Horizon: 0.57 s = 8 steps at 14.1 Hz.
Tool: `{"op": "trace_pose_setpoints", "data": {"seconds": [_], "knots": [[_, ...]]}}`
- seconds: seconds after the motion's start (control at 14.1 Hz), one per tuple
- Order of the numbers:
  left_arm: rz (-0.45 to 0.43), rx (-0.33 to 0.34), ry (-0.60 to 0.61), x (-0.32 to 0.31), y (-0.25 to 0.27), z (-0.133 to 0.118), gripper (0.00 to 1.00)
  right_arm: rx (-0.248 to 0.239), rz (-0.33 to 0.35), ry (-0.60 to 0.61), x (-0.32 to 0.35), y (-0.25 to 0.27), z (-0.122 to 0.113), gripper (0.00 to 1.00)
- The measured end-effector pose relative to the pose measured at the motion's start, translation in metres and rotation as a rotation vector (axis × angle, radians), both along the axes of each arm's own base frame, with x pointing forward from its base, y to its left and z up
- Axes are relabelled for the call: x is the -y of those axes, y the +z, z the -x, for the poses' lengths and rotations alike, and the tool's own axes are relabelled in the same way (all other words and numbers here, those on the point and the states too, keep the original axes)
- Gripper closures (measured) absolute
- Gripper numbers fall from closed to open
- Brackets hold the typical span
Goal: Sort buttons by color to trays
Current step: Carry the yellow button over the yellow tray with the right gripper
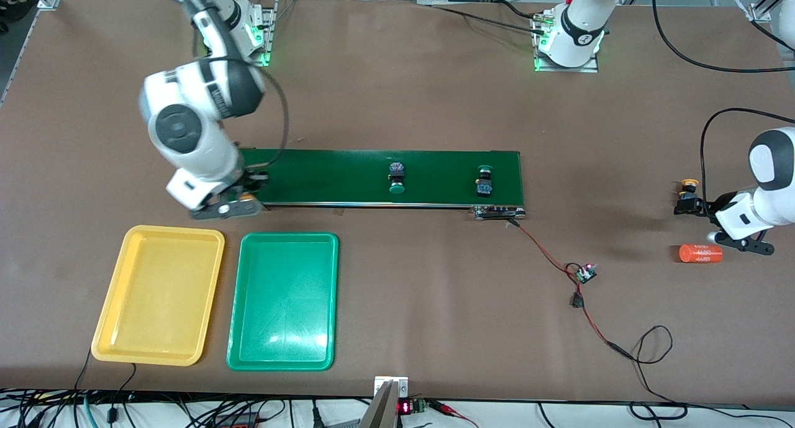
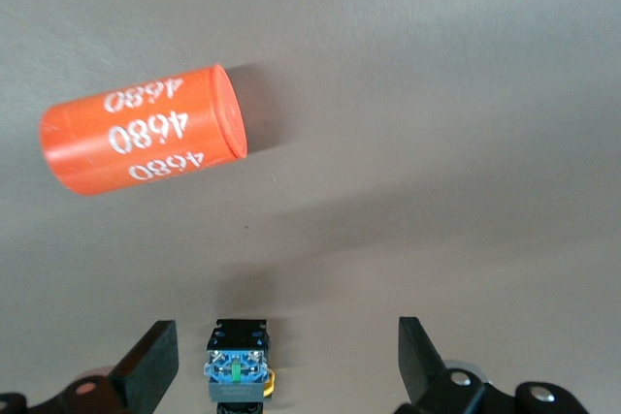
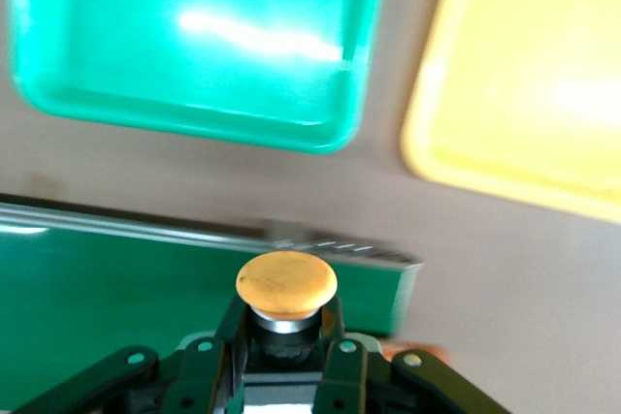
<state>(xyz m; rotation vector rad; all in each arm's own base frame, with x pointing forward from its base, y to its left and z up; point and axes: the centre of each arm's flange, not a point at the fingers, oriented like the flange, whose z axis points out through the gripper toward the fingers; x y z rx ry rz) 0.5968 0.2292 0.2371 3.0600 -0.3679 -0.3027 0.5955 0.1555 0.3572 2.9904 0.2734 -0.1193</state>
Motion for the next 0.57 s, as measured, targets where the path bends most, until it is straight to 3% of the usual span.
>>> {"op": "trace_pose_setpoints", "data": {"seconds": [0.35, 0.57], "knots": [[0.042, -0.024, -0.060, -0.018, -0.023, 0.010, 0.00, 0.083, 0.061, 0.061, 0.078, 0.000, -0.027, 0.67], [0.053, -0.025, -0.086, -0.025, -0.026, 0.013, 0.00, 0.169, 0.104, 0.110, 0.101, -0.009, -0.042, 0.67]]}}
